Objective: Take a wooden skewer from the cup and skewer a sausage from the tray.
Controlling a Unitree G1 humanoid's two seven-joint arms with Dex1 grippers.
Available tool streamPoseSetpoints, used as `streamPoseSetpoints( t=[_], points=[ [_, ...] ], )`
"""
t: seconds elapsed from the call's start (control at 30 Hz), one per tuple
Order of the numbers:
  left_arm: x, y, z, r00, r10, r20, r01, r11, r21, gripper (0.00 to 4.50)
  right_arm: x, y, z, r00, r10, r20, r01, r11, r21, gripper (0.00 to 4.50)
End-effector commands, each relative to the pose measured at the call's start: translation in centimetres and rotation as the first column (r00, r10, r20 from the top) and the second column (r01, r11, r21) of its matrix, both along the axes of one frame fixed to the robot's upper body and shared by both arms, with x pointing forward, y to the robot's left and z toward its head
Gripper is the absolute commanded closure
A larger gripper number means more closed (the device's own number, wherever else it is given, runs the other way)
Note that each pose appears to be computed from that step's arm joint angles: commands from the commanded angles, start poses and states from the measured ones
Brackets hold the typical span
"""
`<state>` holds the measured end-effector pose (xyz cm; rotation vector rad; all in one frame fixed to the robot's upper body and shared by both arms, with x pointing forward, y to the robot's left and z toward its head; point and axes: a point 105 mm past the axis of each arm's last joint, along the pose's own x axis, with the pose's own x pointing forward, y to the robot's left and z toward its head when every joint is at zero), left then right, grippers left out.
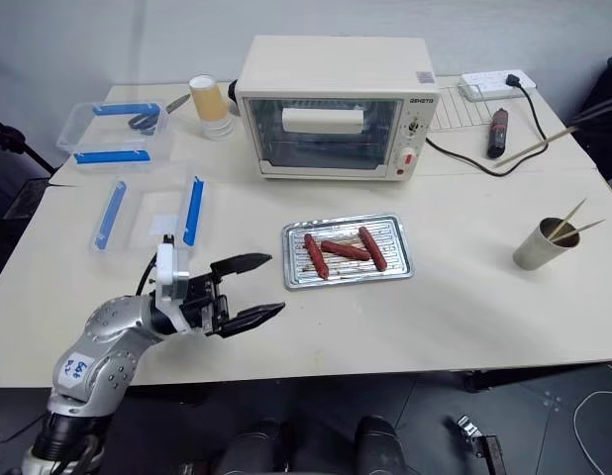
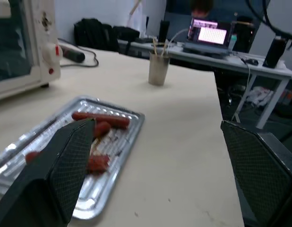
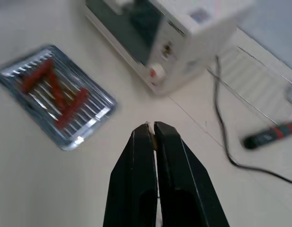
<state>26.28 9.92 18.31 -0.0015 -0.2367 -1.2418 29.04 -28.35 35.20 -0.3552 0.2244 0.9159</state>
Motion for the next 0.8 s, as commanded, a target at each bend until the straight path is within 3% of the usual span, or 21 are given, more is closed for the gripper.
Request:
streamPoseSetpoints(
  t=[0.03, 0.17, 0.3, 0.63, 0.8],
  points=[
    [0.0, -0.7, 1.7, 0.999, -0.021, 0.037, 0.024, 0.996, -0.085, 0.0, -1.7, 5.0, -1.6, 0.948, 0.301, -0.102, -0.272, 0.935, 0.228, 4.49],
    [0.1, -2.2, 2.8, 0.996, -0.069, 0.052, 0.076, 0.988, -0.132, 0.0, -2.1, 9.6, -4.8, 0.886, 0.451, -0.104, -0.382, 0.839, 0.388, 4.49],
    [-0.1, -3.8, 3.6, 0.991, -0.115, 0.062, 0.124, 0.978, -0.168, 0.0, -2.6, 12.8, -5.6, 0.849, 0.525, -0.059, -0.432, 0.753, 0.496, 4.49],
    [-0.2, -5.4, 4.3, 0.99, -0.125, 0.07, 0.138, 0.964, -0.226, 0.0, -2.9, 15.4, -7.2, 0.83, 0.554, -0.062, -0.432, 0.709, 0.557, 4.49],
    [-0.2, -5.5, 4.4, 0.989, -0.131, 0.069, 0.144, 0.963, -0.228, 1.06, -2.7, 15.6, -7.6, 0.835, 0.547, -0.067, -0.422, 0.713, 0.561, 4.5]
  ],
)
